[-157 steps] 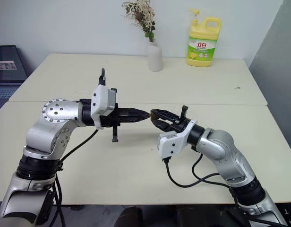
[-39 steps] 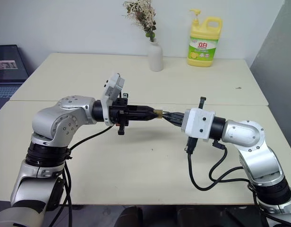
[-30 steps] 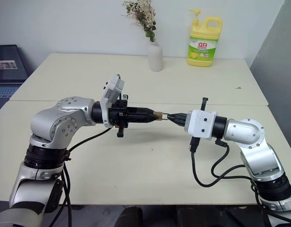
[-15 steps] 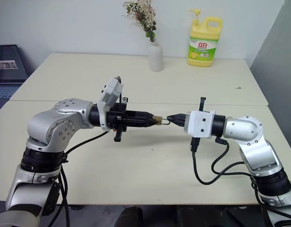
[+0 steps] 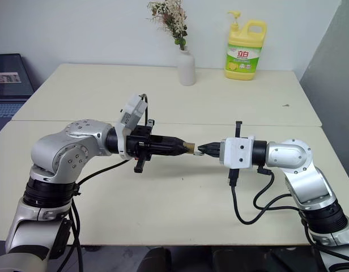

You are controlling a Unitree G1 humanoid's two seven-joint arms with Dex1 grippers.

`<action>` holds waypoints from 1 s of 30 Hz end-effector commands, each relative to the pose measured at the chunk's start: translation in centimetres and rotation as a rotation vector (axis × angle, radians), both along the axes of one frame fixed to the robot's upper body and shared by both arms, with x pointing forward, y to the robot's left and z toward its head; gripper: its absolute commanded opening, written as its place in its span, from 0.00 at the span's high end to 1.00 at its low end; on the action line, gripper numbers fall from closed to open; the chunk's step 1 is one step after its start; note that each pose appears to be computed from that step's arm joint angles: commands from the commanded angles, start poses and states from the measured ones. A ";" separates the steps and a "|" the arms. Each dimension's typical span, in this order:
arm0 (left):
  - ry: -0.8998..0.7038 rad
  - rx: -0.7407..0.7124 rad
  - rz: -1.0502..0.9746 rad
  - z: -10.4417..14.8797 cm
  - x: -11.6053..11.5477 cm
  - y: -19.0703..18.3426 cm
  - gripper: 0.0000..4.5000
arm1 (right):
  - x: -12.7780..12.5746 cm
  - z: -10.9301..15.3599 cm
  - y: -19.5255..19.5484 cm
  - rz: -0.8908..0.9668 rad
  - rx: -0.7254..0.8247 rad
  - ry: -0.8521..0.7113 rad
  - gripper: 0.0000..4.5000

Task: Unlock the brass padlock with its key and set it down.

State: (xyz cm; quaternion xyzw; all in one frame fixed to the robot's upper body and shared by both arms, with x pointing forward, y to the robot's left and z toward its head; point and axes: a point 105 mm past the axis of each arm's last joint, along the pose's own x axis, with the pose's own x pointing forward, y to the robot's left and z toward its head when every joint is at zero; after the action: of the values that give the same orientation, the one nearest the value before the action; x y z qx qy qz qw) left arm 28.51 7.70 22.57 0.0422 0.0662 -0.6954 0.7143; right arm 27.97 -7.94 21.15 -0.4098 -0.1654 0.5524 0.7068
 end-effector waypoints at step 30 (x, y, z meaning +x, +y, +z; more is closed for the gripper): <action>0.013 0.005 0.141 -1.0 0.5 1.2 0.97 | -1.9 -1.0 -2.7 -0.100 0.007 0.184 0.92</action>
State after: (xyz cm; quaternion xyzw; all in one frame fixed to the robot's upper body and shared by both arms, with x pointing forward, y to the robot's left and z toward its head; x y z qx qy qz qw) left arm 29.42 8.80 20.61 0.0233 0.0938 -0.6454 0.7577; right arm 26.75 -10.77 18.43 -0.3682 -0.0569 0.5565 0.7426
